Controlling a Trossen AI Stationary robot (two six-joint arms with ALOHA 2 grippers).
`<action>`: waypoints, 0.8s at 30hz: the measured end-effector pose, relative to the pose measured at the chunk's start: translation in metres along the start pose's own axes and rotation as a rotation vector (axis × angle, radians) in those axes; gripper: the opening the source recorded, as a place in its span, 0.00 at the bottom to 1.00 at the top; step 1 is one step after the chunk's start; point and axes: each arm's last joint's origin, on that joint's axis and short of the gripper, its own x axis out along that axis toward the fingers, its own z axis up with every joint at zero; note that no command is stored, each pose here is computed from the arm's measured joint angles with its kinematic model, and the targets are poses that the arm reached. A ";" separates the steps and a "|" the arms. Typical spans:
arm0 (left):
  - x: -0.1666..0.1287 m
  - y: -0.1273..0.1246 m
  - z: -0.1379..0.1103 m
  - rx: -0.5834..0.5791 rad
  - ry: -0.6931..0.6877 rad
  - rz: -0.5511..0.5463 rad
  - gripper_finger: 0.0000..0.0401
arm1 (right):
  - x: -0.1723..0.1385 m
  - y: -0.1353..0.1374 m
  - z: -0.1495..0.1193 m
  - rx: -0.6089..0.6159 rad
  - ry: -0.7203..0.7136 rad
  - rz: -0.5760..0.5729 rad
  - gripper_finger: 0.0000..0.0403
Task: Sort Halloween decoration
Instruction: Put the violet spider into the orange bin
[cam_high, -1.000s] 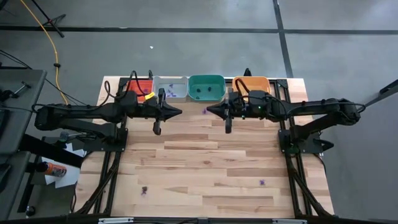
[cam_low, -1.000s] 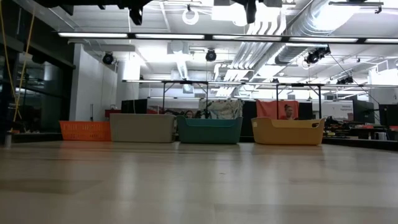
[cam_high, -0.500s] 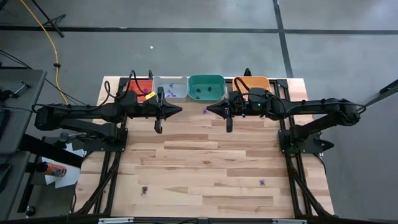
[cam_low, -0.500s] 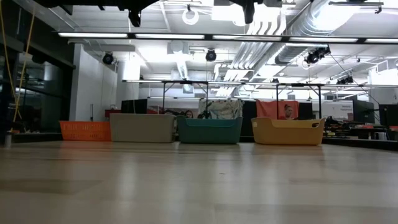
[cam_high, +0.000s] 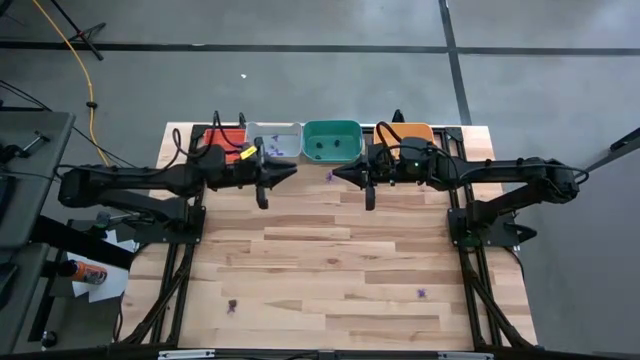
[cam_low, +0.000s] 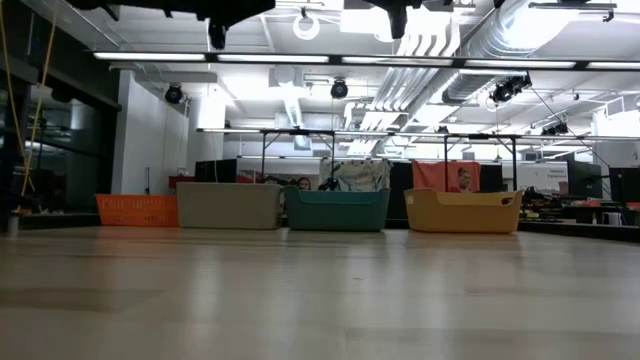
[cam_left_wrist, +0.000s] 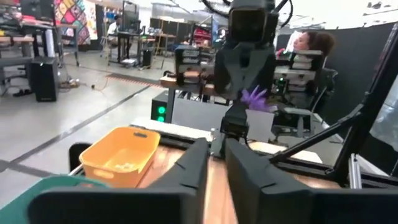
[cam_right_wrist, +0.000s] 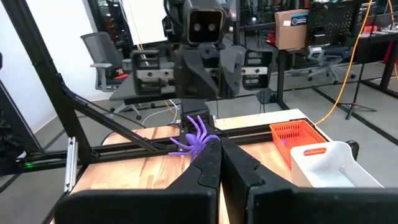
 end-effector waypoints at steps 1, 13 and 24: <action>0.004 -0.002 0.003 0.000 -0.004 -0.002 0.14 | 0.000 0.000 0.000 0.000 -0.001 0.000 0.00; 0.057 -0.018 0.010 -0.008 0.073 -0.047 0.48 | 0.000 -0.001 0.001 -0.020 -0.015 -0.039 0.00; 0.075 -0.020 0.006 -0.107 0.039 -0.056 0.52 | 0.000 -0.002 0.001 -0.020 -0.012 -0.057 0.00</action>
